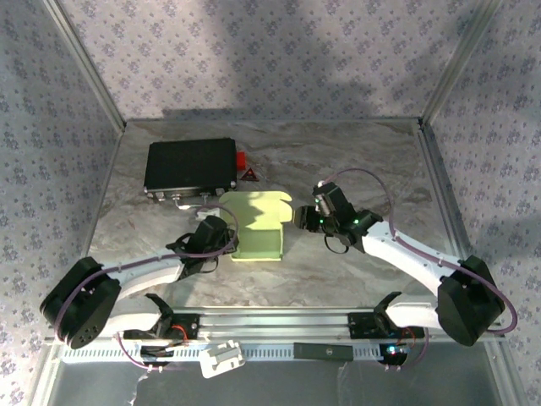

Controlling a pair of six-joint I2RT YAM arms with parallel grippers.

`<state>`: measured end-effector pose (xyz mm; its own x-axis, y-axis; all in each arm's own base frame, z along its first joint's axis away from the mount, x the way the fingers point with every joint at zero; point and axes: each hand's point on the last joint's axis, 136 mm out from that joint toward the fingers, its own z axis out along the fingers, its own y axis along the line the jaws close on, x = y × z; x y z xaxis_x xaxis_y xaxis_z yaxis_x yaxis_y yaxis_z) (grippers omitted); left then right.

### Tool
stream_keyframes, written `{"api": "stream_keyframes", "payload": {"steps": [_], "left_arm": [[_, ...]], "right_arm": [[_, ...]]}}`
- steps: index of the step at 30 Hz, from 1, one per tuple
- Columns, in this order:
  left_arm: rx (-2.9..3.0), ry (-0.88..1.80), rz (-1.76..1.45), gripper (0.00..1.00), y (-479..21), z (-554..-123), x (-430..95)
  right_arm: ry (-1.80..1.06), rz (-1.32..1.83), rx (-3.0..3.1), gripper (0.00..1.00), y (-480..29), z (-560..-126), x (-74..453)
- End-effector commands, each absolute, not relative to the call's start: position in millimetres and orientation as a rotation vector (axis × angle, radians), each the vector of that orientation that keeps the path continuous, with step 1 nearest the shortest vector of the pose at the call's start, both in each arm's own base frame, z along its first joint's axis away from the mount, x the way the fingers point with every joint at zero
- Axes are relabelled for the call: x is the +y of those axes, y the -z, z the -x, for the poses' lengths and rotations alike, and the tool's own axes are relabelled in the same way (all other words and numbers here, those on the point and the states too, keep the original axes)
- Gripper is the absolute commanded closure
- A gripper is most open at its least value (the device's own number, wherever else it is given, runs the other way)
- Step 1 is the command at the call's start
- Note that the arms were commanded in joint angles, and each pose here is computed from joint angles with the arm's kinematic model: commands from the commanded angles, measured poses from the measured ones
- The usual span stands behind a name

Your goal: Fold the paper box

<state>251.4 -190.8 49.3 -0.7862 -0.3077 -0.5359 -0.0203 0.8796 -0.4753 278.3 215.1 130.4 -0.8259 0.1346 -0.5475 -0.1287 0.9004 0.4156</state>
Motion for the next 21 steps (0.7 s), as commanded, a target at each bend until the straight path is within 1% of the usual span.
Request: {"api": "stream_keyframes", "payload": {"steps": [1, 8, 13, 17, 21], "left_arm": [[2.387, 0.680, 0.237, 0.85, -54.9, -254.9, -199.7], [2.435, 0.645, 0.227, 1.00, -43.1, -250.2, -196.7], [2.473, 0.537, 0.157, 1.00, -44.3, -246.1, -197.9], [2.484, 0.305, 0.074, 1.00, -55.2, -243.3, -198.7], [2.503, 0.107, 0.019, 1.00, -51.6, -241.3, -196.8]], "right_arm": [[-0.589, -0.011, 2.463, 0.51, -134.1, -280.2, 216.9], [-0.583, -0.003, 2.458, 0.53, -137.9, -279.4, 219.1], [-0.570, 0.001, 2.458, 0.53, -139.0, -278.3, 219.2], [-0.555, -0.017, 2.458, 0.53, -136.8, -278.0, 216.1], [-0.535, -0.039, 2.452, 0.54, -136.5, -276.9, 209.4]]}}
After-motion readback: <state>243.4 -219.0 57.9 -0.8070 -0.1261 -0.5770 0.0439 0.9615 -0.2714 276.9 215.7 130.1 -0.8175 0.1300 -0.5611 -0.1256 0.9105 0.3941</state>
